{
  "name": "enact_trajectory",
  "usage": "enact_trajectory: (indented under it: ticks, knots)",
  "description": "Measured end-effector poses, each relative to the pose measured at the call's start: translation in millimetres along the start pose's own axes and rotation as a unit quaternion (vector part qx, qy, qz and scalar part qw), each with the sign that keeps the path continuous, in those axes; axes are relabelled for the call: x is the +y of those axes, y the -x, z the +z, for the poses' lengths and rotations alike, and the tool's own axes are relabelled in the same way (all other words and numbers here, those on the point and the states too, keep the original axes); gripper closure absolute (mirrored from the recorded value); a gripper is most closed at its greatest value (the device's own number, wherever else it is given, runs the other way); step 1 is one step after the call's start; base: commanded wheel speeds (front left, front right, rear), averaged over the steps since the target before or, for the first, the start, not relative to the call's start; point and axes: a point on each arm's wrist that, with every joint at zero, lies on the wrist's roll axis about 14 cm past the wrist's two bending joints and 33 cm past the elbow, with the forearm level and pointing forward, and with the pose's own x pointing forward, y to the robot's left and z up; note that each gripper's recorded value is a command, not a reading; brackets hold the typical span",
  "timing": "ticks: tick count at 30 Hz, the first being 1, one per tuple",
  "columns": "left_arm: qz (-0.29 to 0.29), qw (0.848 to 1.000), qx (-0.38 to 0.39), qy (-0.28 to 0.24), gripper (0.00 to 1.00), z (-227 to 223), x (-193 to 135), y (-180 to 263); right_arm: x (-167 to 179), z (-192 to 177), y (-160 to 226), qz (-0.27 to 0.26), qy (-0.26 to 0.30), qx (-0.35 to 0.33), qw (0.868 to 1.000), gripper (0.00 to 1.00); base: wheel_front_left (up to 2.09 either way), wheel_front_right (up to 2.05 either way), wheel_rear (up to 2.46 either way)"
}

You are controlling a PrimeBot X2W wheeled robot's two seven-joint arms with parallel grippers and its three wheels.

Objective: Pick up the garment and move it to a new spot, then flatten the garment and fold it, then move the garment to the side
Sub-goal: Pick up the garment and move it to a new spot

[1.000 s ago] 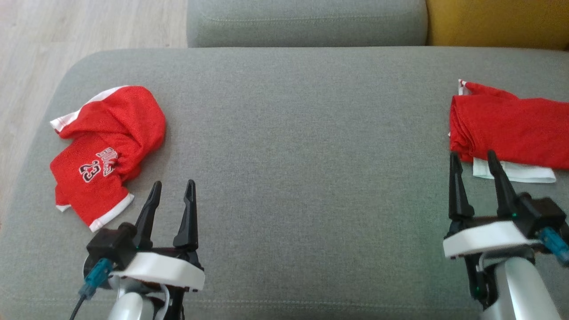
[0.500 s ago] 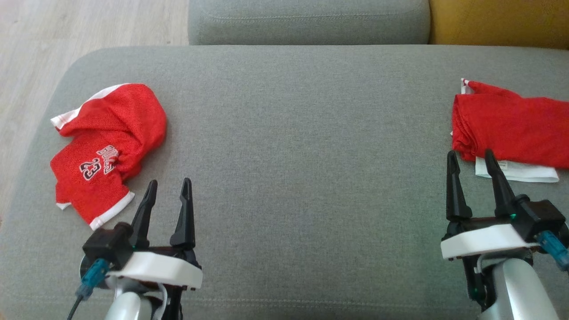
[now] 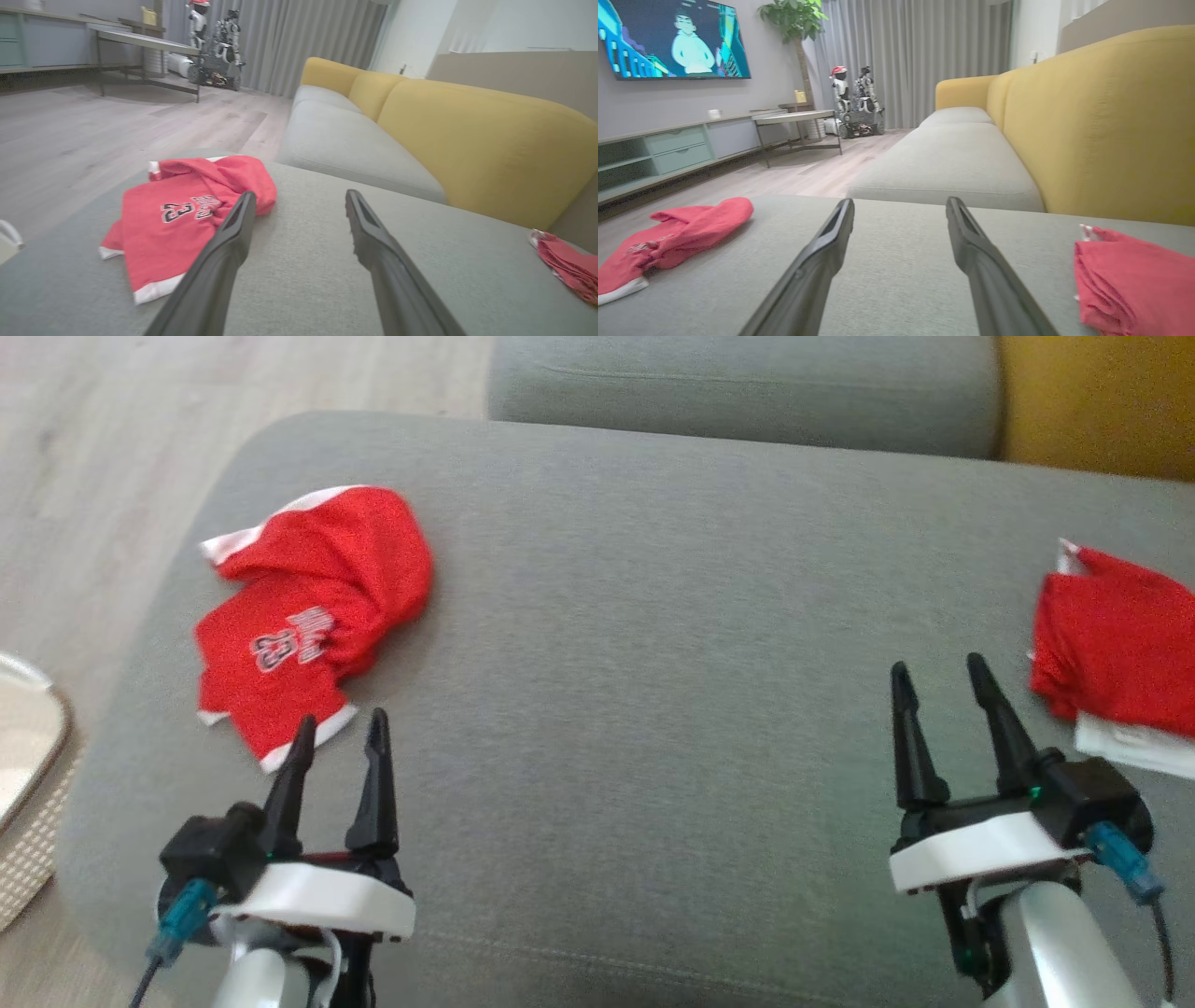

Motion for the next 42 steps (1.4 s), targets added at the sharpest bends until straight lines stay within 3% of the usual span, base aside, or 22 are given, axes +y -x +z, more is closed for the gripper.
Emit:
enact_trajectory:
  ticks: [11,22,32,38,42]
  knots:
    - [0.095,0.994,-0.049,-0.014,0.00,34.0,56.0,33.9,81.2,-13.9,-18.6,0.118,-0.018,0.019,0.993,0.00,0.00,0.00,0.00]
    - [0.169,0.984,-0.049,-0.018,0.00,35.2,89.6,79.2,136.6,-19.6,-27.1,0.195,-0.039,0.028,0.980,0.00,0.00,0.00,0.00]
    - [0.203,0.978,-0.053,-0.006,0.00,39.6,112.3,71.1,132.5,-33.2,-31.7,0.191,-0.043,0.042,0.980,0.00,0.00,0.00,0.00]
    - [0.175,0.984,-0.014,-0.039,0.00,25.0,124.0,18.5,118.6,-22.8,-67.0,0.178,-0.024,0.021,0.983,0.00,0.00,0.00,0.00]
    - [0.178,0.983,0.023,-0.040,0.00,9.8,146.5,-21.4,90.7,-9.7,-92.2,0.144,-0.019,-0.002,0.989,0.00,0.00,0.00,0.00]
